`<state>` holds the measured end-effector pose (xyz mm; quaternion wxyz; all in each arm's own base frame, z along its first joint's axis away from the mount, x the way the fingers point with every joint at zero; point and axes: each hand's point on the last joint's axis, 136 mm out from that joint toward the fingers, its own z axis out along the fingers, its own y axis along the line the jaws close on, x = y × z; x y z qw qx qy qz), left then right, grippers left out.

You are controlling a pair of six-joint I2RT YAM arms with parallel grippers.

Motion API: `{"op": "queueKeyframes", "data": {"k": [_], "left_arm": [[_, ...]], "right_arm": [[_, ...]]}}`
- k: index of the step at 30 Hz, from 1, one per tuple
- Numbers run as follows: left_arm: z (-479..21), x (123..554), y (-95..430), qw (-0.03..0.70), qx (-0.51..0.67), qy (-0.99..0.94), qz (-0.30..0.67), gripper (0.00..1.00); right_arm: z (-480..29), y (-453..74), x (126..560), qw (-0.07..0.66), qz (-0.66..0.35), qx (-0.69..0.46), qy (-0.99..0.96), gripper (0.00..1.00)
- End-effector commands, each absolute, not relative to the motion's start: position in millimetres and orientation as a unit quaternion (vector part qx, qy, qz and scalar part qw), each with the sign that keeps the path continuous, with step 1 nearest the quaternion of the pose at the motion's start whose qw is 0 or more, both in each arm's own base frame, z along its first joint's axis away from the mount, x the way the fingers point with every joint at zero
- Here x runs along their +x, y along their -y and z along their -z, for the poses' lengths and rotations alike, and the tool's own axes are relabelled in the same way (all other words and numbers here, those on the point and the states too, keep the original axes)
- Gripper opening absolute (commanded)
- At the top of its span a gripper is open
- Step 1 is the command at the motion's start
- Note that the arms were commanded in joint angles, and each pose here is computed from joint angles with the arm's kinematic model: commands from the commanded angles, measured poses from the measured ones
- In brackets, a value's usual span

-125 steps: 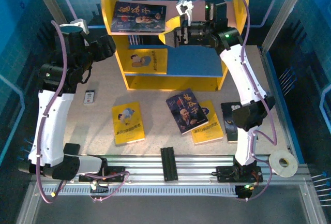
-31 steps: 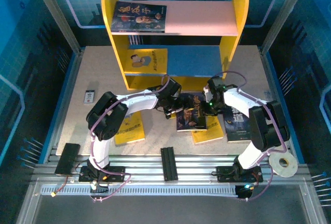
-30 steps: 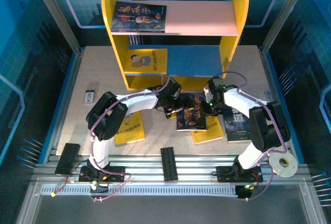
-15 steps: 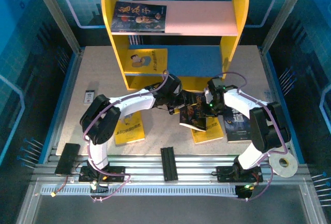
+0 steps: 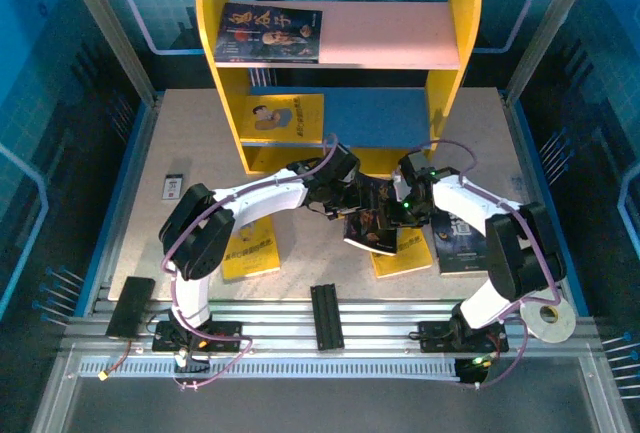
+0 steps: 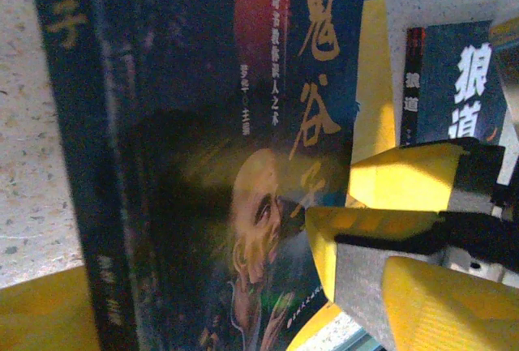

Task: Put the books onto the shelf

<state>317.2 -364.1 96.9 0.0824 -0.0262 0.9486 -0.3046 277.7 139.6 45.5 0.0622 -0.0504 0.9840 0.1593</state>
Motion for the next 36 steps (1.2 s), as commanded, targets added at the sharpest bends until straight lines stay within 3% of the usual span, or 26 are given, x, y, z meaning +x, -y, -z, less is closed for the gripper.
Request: {"op": "queueKeyframes", "data": {"k": [1, 7, 10, 16, 22, 28, 36], "left_arm": [[-100, 318, 374, 0.085, -0.002, -0.949, 0.305, 0.69], [-96, 320, 371, 0.089, 0.002, -0.953, 0.291, 0.53], [-92, 323, 366, 0.097, 0.013, -0.959, 0.267, 0.4], [-101, 328, 369, 0.107, 0.055, -0.958, 0.262, 0.0], [-157, 321, 352, 0.17, 0.135, -0.943, 0.251, 0.0], [-235, 282, 318, 0.227, 0.198, -0.913, 0.276, 0.0], [-394, 259, 266, 0.388, 0.187, -0.833, 0.348, 0.0]], "right_arm": [[-51, -149, 273, 0.064, -0.184, -0.054, -0.979, 0.52], [-53, -150, 273, 0.066, -0.189, -0.057, -0.978, 0.57], [-55, -150, 274, 0.068, -0.193, -0.058, -0.977, 0.6], [-68, -142, 276, 0.085, -0.189, -0.054, -0.977, 0.65], [-114, -127, 287, 0.159, -0.208, -0.033, -0.965, 0.69], [-184, -118, 292, 0.253, -0.234, -0.031, -0.938, 0.7], [-276, -111, 287, 0.359, -0.247, -0.045, -0.899, 0.71]]}}
